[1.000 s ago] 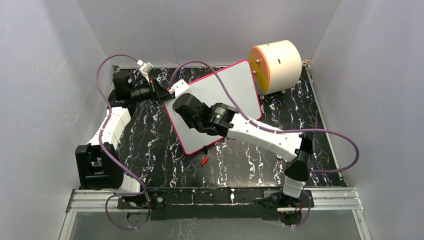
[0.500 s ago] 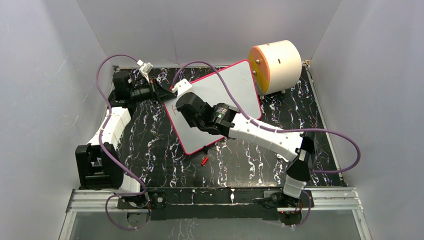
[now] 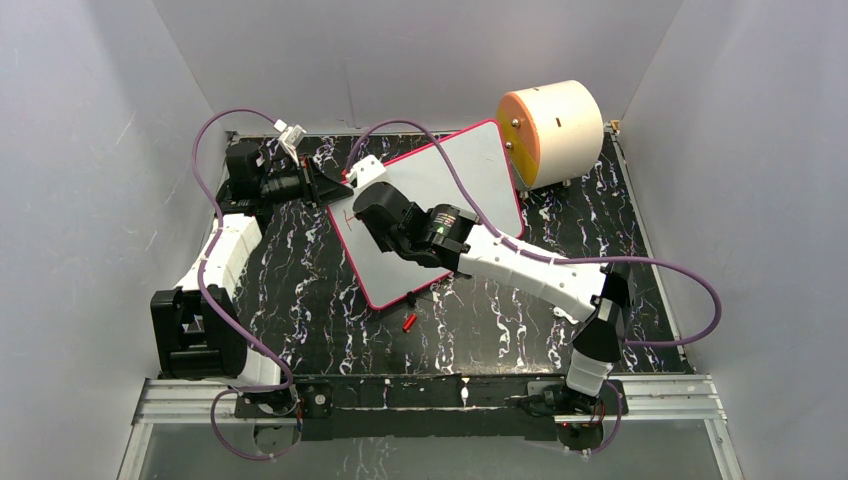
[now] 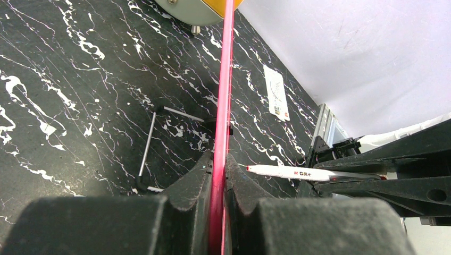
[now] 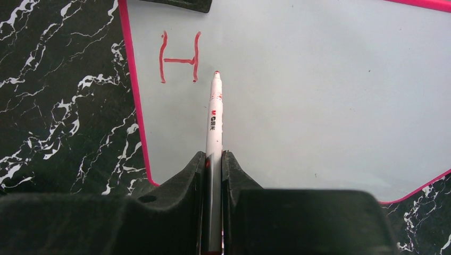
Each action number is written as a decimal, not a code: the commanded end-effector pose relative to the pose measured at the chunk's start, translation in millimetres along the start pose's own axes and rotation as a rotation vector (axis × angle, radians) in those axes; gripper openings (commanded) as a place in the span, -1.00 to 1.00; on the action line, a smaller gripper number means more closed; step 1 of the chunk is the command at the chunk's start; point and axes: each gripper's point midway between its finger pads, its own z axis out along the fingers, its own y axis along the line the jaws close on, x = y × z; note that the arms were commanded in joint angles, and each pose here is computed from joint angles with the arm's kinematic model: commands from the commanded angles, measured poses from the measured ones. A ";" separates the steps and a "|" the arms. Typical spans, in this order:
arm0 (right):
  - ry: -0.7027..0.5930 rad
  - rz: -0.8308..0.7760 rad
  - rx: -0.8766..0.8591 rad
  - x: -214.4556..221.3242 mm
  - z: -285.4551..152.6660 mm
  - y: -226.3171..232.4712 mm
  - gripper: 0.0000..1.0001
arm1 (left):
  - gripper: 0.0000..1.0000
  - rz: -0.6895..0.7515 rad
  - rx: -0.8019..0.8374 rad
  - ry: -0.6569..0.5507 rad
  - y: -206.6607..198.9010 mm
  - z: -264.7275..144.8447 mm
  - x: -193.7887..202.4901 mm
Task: Write a sentence on the whiteboard
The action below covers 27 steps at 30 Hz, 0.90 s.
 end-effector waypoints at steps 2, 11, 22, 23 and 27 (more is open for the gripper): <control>-0.045 0.030 0.004 -14.7 2.8 -1.0 -1.00 | -1.00 -0.026 -0.020 0.024 -4.7 0.1 7.3; -0.041 0.033 -0.009 -14.9 4.5 1.9 -1.00 | -1.00 -0.026 -0.020 0.024 -5.3 -0.1 7.4; -0.043 0.033 -0.016 -16.8 10.4 6.7 -1.00 | -1.00 -0.026 -0.018 0.024 -5.5 0.0 7.0; -0.044 0.034 -0.014 -17.1 10.6 6.4 -1.00 | -1.00 -0.027 -0.018 0.024 -5.4 0.0 7.2; -0.046 0.035 -0.012 -17.7 12.7 6.6 -1.00 | -1.00 -0.025 -0.018 0.024 -5.8 -0.1 7.2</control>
